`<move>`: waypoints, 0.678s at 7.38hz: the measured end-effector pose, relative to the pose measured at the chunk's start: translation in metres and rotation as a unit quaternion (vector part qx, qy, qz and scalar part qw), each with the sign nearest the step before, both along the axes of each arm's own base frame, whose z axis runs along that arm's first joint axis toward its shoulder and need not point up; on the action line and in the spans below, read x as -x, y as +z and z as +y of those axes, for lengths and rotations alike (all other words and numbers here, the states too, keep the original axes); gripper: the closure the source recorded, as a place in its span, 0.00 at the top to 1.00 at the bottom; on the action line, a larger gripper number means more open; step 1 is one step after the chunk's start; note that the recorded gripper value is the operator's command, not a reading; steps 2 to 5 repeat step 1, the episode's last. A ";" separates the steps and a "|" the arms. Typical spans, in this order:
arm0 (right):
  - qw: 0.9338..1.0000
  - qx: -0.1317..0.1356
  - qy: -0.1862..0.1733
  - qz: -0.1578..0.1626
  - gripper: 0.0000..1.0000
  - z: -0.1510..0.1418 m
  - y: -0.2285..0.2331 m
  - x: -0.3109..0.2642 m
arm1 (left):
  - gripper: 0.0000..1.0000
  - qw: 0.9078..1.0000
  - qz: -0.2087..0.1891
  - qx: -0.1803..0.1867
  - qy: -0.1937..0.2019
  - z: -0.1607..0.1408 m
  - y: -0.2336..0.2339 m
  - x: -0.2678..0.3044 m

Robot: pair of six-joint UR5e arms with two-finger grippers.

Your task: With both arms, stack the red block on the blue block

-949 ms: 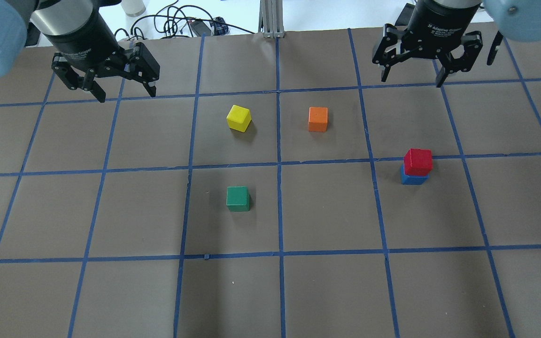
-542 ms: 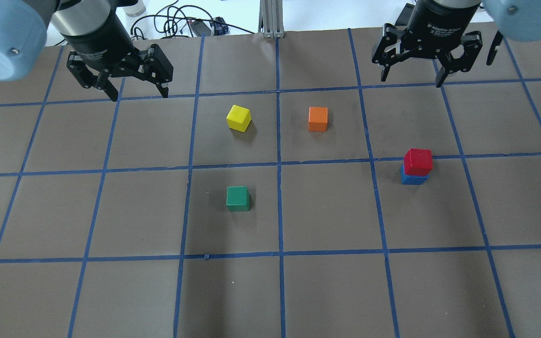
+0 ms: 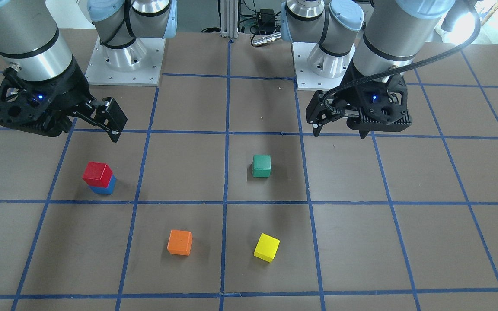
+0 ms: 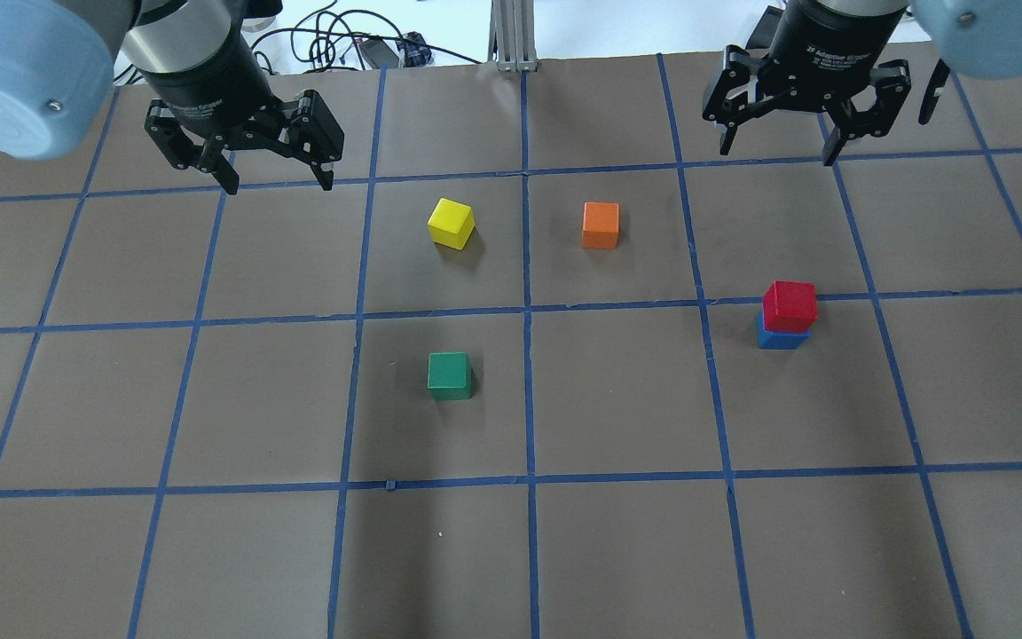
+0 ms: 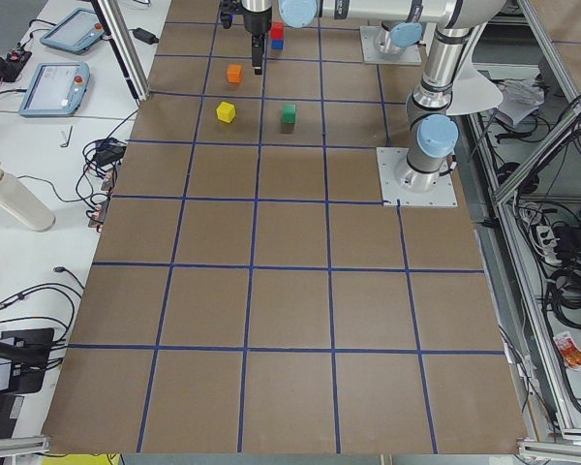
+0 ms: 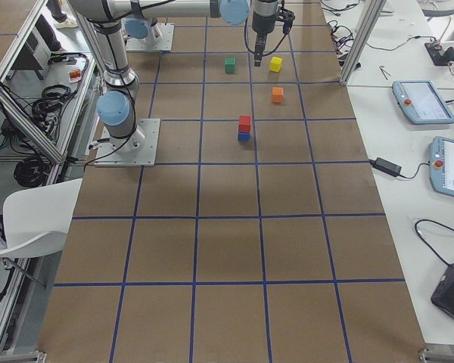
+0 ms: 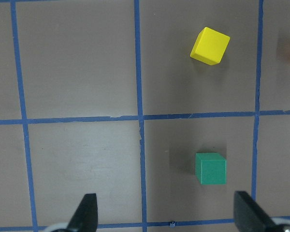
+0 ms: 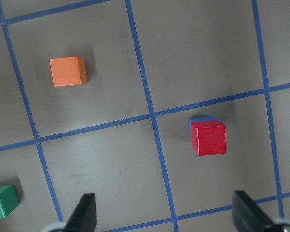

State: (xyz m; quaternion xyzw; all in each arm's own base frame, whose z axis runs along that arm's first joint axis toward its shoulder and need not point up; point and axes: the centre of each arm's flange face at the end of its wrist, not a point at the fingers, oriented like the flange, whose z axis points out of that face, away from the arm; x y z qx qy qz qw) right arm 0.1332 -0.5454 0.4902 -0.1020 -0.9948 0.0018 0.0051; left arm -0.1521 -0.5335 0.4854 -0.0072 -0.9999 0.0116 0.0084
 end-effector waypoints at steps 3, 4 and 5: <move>1.000 0.001 0.000 0.000 1.00 0.000 0.000 0.000 | 1.00 1.000 0.000 0.000 0.000 0.000 0.000 0.000; 1.000 0.001 0.000 0.000 1.00 0.000 0.000 0.000 | 1.00 1.000 0.000 0.000 0.000 0.000 0.000 0.000; 1.000 0.001 0.000 0.000 1.00 0.000 0.000 0.000 | 1.00 1.000 0.000 0.000 0.000 0.000 0.000 0.000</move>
